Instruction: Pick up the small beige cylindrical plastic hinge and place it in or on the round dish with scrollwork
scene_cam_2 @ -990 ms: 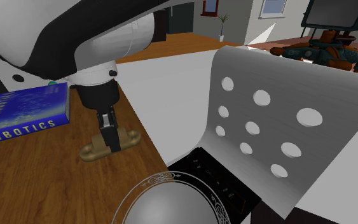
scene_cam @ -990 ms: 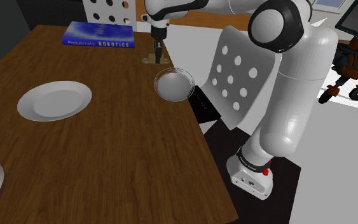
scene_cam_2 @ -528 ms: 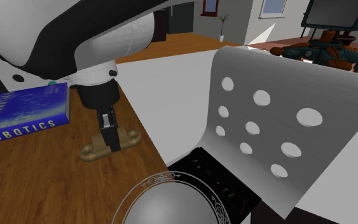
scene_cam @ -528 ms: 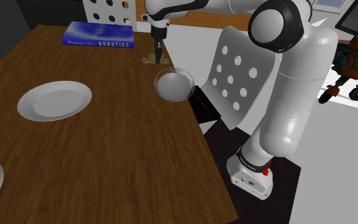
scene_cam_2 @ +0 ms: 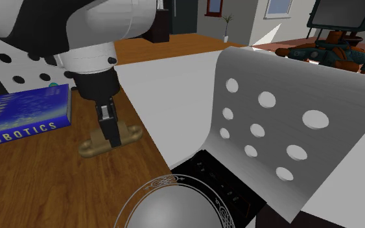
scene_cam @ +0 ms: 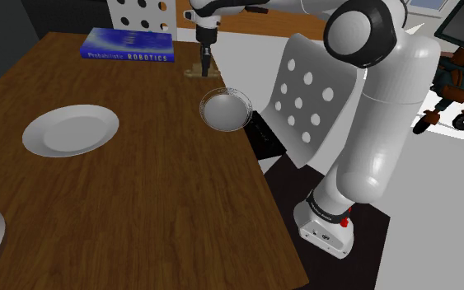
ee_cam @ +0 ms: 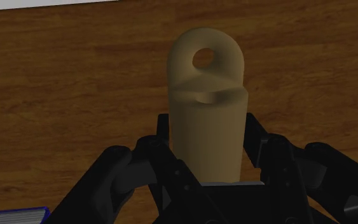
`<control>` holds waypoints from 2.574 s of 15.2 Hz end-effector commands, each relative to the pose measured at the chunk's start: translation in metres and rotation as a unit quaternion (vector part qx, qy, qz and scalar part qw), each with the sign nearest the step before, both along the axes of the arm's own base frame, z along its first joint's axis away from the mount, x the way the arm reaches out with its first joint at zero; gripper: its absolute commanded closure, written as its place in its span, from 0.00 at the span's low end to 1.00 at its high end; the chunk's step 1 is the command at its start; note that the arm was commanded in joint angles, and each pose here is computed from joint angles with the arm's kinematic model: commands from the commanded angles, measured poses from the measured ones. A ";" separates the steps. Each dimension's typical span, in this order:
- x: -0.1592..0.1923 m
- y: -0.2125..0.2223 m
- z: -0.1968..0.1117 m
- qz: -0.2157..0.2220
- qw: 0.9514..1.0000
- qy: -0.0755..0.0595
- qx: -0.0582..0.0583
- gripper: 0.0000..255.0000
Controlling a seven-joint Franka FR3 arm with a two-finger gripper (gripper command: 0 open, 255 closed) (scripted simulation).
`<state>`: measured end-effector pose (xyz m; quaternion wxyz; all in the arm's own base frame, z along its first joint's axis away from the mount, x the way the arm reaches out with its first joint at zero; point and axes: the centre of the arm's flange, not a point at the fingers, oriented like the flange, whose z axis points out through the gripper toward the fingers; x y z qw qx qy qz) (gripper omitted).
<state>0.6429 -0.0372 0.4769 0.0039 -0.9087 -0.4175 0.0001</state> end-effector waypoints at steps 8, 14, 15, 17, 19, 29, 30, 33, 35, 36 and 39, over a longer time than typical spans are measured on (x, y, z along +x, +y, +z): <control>0.001 0.000 0.049 0.000 1.000 0.000 0.000 1.00; 0.001 0.000 0.080 0.000 1.000 0.000 0.000 1.00; 0.001 0.000 0.086 0.000 1.000 0.000 0.000 1.00; 0.001 0.000 0.096 0.000 1.000 0.000 0.000 1.00; -0.023 0.011 0.096 0.000 1.000 0.000 0.000 1.00; -0.142 0.067 0.098 0.000 1.000 0.000 0.000 1.00; -0.154 0.073 0.098 0.000 1.000 0.000 0.000 1.00; -0.190 0.090 0.098 0.000 1.000 0.000 0.000 1.00; -0.214 0.101 0.098 0.000 1.000 0.000 0.000 1.00; -0.224 0.105 0.098 0.000 1.000 0.000 0.000 1.00; -0.224 0.105 0.083 0.000 1.000 0.000 0.000 1.00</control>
